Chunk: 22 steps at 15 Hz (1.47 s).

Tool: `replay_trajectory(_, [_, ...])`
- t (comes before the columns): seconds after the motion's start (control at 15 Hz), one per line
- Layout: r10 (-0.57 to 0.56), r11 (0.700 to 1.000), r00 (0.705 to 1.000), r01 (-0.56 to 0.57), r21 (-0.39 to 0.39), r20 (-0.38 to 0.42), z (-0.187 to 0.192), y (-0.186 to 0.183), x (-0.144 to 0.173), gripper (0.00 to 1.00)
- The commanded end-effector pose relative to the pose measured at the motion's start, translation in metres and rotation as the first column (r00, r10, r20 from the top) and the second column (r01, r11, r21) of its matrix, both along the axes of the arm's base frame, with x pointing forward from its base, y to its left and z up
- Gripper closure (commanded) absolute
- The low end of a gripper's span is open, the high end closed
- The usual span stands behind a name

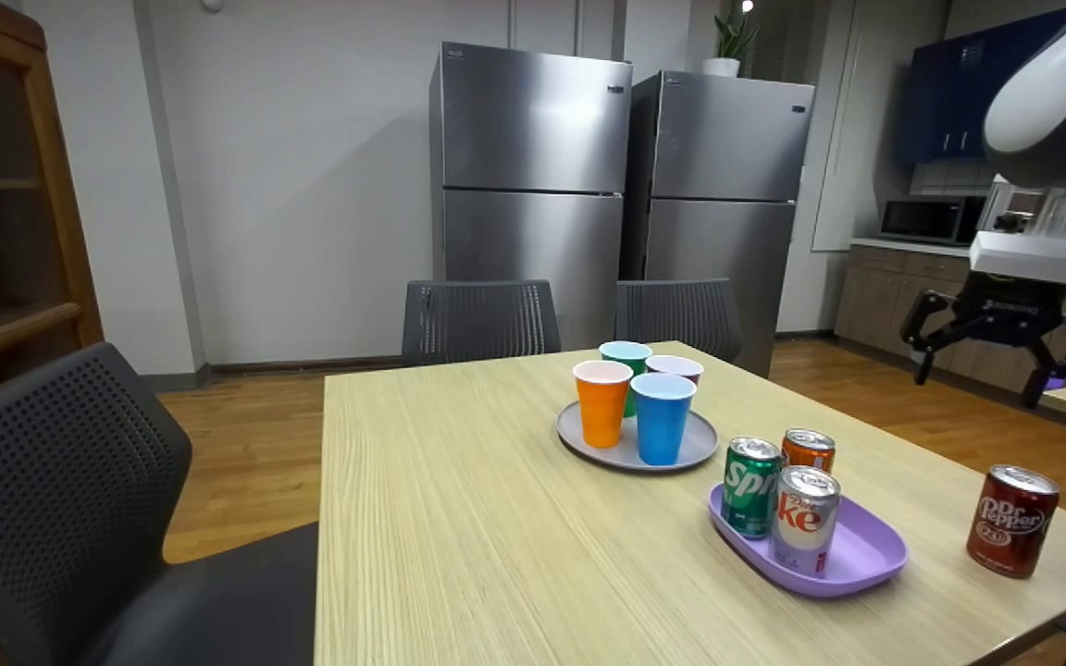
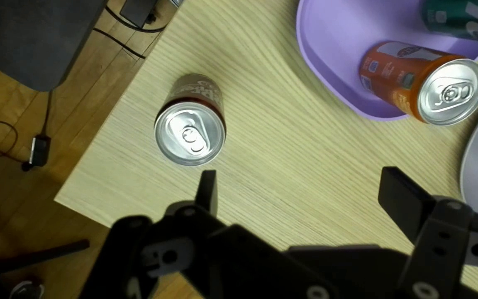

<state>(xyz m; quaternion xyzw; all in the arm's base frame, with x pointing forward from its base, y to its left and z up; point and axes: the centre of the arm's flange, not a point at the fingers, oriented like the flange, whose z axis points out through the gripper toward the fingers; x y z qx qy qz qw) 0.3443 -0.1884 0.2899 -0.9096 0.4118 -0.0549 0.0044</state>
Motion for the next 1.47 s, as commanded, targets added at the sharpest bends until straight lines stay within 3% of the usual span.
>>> replay_trajectory(0.0, [-0.04, 0.999, 0.999, 0.039, -0.01, -0.019, 0.007, -0.002, -0.031, 0.0])
replay_trajectory(0.67, [-0.081, 0.995, 0.992, 0.086, 0.042, -0.094, -0.036, -0.006, -0.056, 0.0])
replay_trajectory(1.4, [-0.144, 0.987, 0.972, 0.154, 0.042, -0.188, -0.075, -0.013, -0.08, 0.0])
